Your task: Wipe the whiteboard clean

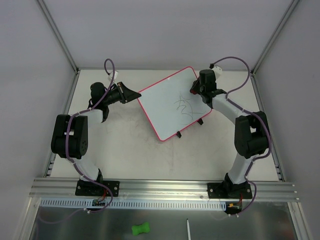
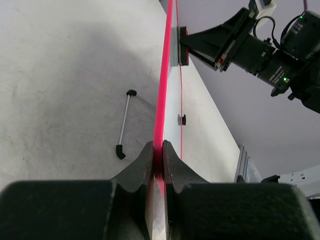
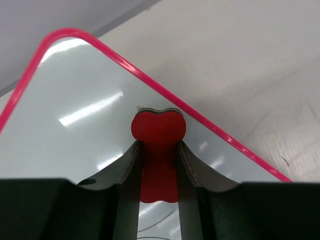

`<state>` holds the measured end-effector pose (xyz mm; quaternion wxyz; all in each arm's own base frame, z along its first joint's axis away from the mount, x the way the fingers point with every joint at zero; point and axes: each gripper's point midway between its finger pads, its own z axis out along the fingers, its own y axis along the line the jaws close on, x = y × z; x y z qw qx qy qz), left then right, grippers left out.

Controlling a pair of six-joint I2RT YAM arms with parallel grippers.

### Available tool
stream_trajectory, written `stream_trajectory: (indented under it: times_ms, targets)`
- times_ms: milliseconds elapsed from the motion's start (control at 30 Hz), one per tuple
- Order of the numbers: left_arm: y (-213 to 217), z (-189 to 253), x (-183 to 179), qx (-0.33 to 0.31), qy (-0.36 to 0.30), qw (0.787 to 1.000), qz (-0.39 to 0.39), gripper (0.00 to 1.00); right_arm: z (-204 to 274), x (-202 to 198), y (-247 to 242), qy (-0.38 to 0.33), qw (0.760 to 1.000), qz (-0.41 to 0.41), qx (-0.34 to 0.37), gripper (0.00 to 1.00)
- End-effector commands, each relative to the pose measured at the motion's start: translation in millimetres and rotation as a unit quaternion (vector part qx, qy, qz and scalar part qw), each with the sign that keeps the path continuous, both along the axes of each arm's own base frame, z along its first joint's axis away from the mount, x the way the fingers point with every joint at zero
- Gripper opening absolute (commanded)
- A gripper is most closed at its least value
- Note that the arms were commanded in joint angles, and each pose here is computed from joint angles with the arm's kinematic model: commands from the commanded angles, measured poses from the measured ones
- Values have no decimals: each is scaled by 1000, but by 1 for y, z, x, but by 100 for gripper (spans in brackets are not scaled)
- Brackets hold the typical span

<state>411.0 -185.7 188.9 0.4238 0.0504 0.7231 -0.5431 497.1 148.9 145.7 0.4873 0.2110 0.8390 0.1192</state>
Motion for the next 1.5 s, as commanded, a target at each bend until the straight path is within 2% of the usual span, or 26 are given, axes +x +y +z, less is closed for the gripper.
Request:
stream_trajectory:
  times_ms: [0, 100, 233, 433, 700, 867, 1067, 1200, 1400, 1433, 1467]
  targets:
    - [-5, 8, -5, 14, -42, 999, -20, 0, 14, 17, 41, -27, 995, 101, 7, 0]
    - [-5, 7, -7, 14, -41, 999, -22, 0, 16, 20, 57, -30, 988, 148, 17, 0]
    - [-5, 9, -8, 15, -43, 999, -21, 0, 18, 16, 61, -33, 985, 171, 11, 0]
    - [-5, 9, -8, 17, -44, 999, -20, 0, 12, -11, 76, -30, 976, 216, 3, 0]
    - [-5, 9, -7, 18, -44, 999, -20, 0, 15, -55, 101, -63, 963, 246, -91, 0]
    - [-8, 8, -8, 11, -36, 999, -37, 0, 14, -66, 123, -74, 956, 263, -107, 0]
    - [-13, 11, -9, 11, -37, 996, -77, 0, 1, -63, 103, -53, 975, 196, -94, 0]
    - [-16, 11, -9, 7, -30, 994, -104, 0, -12, -64, 61, -33, 991, 104, -73, 0]
    - [-16, 6, -7, 6, -19, 994, -106, 0, -26, -78, 12, -16, 998, 10, -62, 0]
    - [-16, 5, -7, 7, -20, 994, -103, 1, -26, -79, 12, -16, 998, 9, -61, 0]
    - [-15, 5, -6, 7, -20, 995, -98, 13, -24, -80, 13, -17, 998, 12, -60, 0]
